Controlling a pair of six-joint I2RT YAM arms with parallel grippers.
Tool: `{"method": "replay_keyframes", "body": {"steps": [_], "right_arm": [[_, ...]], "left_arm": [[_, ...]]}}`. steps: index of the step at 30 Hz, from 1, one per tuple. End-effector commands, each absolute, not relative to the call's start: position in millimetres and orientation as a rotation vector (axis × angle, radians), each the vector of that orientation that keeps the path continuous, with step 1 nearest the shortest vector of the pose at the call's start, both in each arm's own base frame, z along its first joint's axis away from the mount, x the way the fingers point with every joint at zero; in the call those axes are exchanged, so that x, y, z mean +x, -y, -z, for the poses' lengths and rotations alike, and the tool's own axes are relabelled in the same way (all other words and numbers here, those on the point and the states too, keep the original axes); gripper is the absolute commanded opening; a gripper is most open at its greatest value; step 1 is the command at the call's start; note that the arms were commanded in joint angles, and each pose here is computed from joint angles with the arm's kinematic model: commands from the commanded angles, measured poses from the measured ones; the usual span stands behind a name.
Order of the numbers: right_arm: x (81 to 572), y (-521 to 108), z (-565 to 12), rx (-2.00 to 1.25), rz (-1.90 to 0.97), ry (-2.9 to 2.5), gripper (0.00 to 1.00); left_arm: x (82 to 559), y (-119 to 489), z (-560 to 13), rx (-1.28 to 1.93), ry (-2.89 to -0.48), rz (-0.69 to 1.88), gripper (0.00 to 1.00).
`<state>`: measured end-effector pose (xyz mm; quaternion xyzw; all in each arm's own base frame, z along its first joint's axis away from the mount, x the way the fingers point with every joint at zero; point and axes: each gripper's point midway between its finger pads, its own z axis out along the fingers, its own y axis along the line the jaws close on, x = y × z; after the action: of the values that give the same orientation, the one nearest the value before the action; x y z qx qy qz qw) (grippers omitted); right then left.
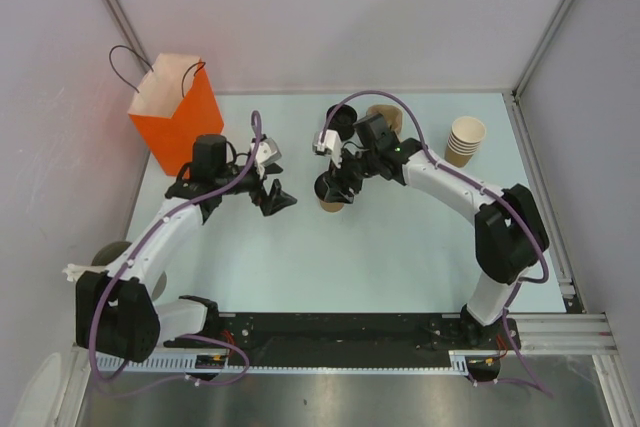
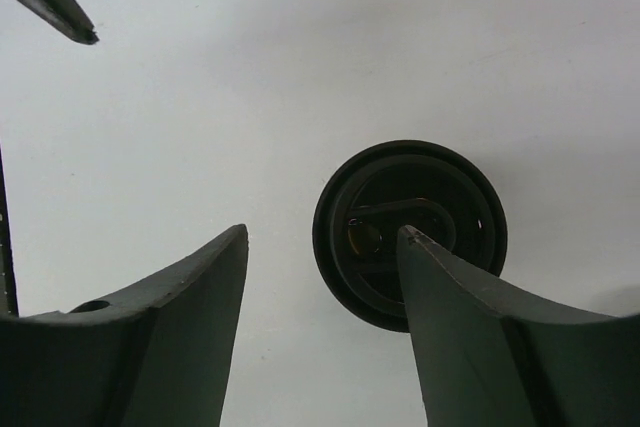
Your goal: Pack the takeout coffee
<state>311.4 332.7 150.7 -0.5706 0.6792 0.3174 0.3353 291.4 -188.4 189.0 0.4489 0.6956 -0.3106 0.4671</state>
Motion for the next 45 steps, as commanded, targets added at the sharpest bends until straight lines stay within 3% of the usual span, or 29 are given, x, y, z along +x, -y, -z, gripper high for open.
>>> {"method": "replay_keyframes", "body": {"steps": [1, 6, 9, 22, 45], "right_arm": [[319.1, -327.6, -198.5, -1.425, -0.764, -1.667, 0.72], [344.2, -296.8, -237.7, -1.239, -0.717, -1.681, 0.89], [358.8, -266.6, -266.0, -1.112, -0.696, -1.68, 0.93], [333.4, -230.4, -265.2, -1.052, -0.636, -1.758, 0.94], [336.9, -224.6, -238.4, -1.058, -0.612, -1.817, 0.93]], "left_arm": [[304.1, 195.3, -198.8, 1.086, -1.675, 0.766, 1.0], [330.2, 200.0, -199.8, 1.007, -1.796, 0.785, 0.99], [346.4, 210.8, -191.9, 1.001, -1.869, 0.773, 0.99], [391.2, 262.0, -150.1, 0.933, -2.118, 1.073, 0.99], [369.8, 275.5, -122.5, 0.988, -2.175, 1.16, 0.99]]}}
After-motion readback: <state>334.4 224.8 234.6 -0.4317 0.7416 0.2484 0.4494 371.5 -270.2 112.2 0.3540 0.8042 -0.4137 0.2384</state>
